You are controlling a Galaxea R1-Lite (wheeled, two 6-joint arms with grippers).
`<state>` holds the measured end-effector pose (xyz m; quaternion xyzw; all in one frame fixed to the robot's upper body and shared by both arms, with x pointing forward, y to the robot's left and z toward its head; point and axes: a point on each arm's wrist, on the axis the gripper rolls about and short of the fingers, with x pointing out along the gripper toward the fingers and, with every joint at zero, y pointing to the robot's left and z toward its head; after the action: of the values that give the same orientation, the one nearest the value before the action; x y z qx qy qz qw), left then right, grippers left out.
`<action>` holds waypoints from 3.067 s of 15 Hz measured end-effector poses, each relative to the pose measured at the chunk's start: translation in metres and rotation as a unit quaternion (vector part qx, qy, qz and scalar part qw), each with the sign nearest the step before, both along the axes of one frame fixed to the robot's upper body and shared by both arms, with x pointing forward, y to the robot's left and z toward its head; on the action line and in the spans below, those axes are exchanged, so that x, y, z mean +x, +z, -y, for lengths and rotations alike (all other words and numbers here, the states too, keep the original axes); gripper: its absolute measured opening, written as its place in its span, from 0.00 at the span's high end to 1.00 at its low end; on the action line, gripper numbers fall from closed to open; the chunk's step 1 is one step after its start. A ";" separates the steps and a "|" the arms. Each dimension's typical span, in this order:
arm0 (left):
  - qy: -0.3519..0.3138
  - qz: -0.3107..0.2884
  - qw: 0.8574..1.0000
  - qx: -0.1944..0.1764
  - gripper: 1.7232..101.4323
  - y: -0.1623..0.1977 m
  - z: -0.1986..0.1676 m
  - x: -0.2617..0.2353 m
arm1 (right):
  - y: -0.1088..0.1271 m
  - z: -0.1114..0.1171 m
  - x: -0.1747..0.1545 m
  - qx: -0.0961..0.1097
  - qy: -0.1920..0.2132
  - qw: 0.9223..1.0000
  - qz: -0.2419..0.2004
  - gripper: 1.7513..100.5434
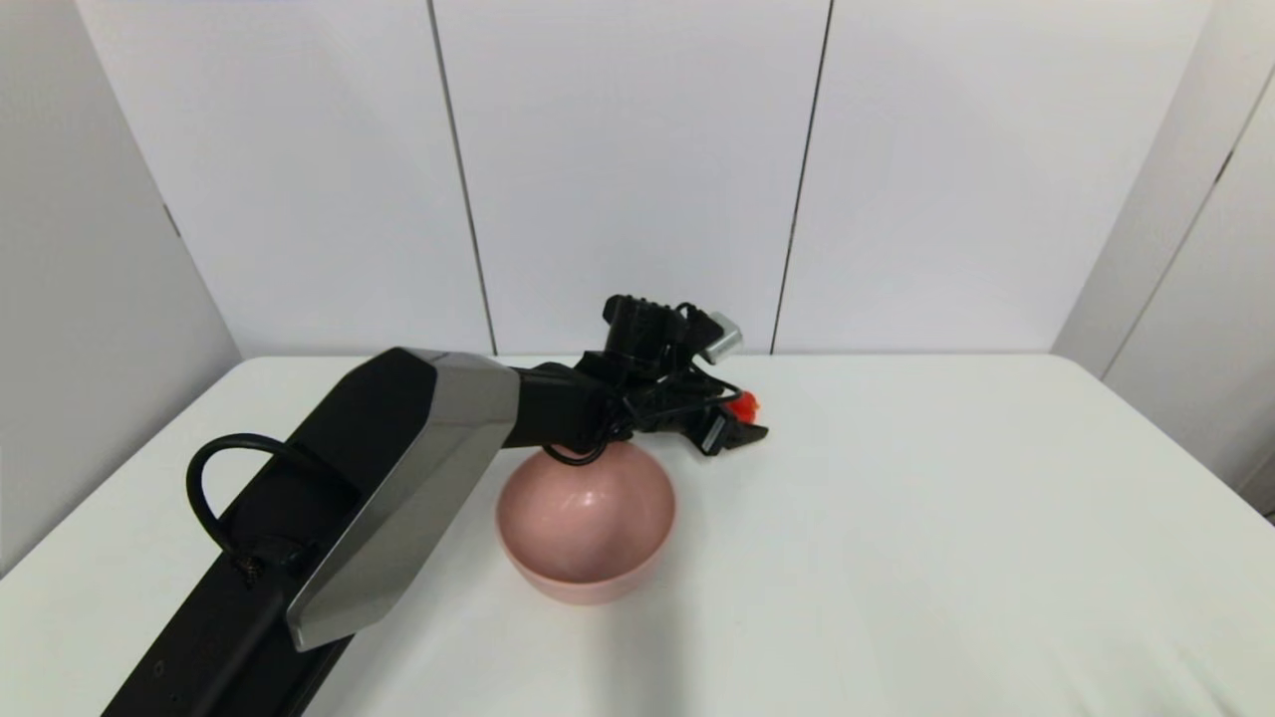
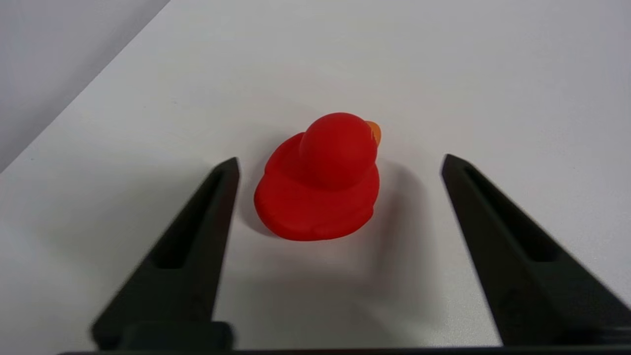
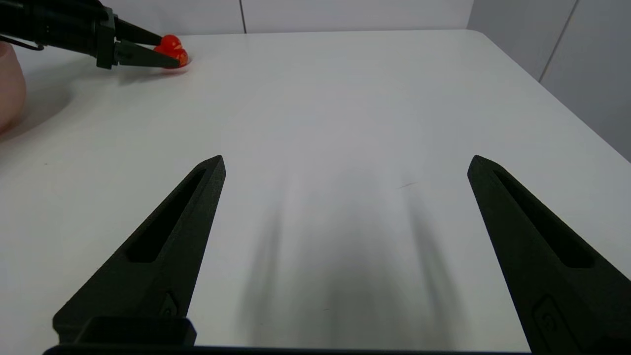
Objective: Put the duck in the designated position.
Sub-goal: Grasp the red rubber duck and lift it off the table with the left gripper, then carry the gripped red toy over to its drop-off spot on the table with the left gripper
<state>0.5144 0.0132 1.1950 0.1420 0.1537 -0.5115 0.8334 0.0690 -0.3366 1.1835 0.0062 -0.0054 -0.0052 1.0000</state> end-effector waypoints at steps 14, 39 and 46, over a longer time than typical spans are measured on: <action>0.000 0.002 1.000 -0.001 0.83 0.003 0.000 -0.001 | 0.000 0.000 0.000 0.000 0.000 1.000 0.000 0.03; 0.042 0.071 0.997 -0.014 0.83 0.161 -0.077 -0.055 | 0.000 0.000 0.000 0.000 0.000 1.000 0.000 0.03; 0.186 0.043 0.981 0.042 0.83 0.175 -0.157 -0.108 | 0.000 0.000 0.000 -0.001 0.000 1.000 0.000 0.03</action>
<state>0.4069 0.1706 1.3702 0.1677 0.1628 -0.3339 0.9132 0.0690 -0.3366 1.1835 0.0055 -0.0053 -0.0052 1.0000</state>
